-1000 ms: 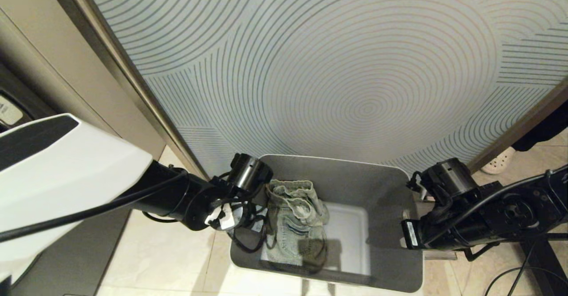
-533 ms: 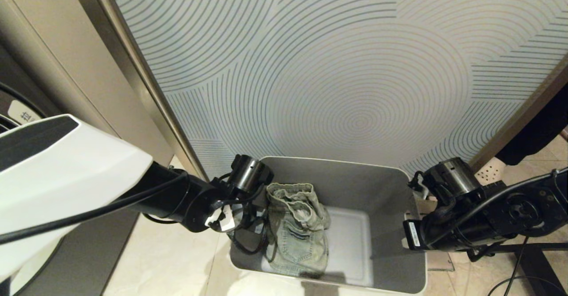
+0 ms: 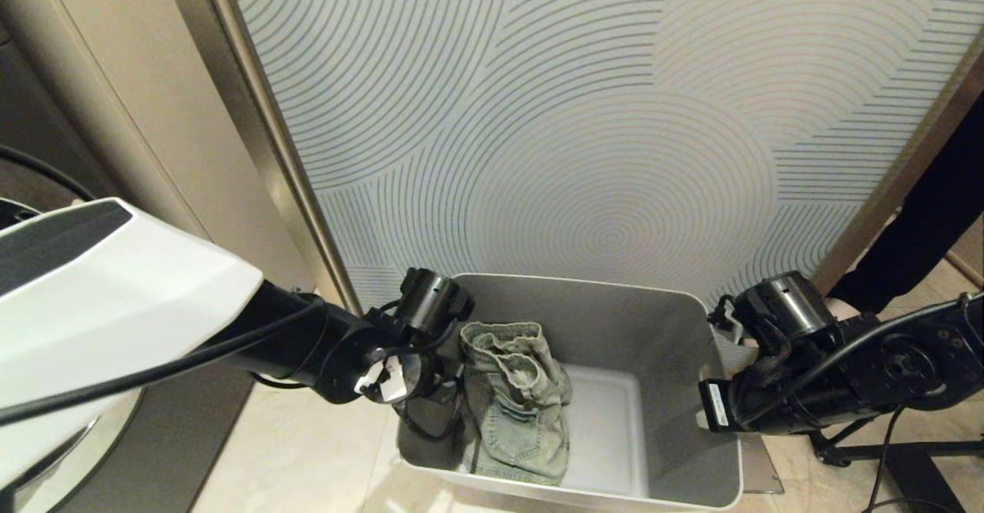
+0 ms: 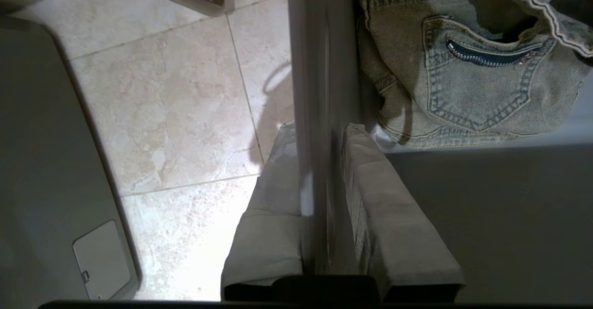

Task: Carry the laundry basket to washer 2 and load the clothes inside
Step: Pick up the clothes basket and put it beside the washing machine

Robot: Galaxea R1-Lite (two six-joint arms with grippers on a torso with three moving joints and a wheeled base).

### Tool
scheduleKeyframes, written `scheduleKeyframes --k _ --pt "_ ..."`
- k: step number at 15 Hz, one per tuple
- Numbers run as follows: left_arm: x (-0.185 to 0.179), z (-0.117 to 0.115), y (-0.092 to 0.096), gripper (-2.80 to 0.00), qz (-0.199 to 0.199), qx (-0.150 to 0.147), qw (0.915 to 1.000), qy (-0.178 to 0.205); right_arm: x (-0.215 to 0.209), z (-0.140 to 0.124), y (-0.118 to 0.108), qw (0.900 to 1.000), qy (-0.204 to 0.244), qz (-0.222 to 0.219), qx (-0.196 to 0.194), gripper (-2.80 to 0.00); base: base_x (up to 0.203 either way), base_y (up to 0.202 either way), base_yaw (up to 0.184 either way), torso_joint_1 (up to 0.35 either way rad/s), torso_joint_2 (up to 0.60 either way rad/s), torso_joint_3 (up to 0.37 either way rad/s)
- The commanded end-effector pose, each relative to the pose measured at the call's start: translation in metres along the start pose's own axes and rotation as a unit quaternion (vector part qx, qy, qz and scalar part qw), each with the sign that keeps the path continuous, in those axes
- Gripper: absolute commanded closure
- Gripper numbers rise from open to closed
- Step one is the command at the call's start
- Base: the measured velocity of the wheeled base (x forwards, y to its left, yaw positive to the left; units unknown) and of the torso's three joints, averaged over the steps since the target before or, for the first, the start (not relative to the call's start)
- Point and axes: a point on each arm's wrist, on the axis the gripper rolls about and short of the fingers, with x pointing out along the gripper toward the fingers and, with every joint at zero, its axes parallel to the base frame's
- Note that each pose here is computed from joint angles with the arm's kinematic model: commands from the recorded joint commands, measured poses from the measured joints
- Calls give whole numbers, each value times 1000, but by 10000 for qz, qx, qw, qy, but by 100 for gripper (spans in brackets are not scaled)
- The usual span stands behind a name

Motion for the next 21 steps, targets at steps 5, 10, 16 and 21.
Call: scheduleKeyframes --k 5,10,16,21 --pt "4 -2 -1 0 16 14 10000 46 2 0 1 10000 26 4 -3 0 0 0 0 3 1 205" --pt "4 -2 -2 0 14 -27 10000 40 4 0 1 10000 53 -5 -10 0 0 0 0 3 0 149" --pt "9 -4 -4 0 18 -6 10000 88 8 -1 0 9999 112 -29 -110 0 0 0 0 1 2 5" --pt "11 -4 -4 0 14 1 9999 104 10 -2 0 9996 161 -44 -243 0 0 0 0 0 0 0"
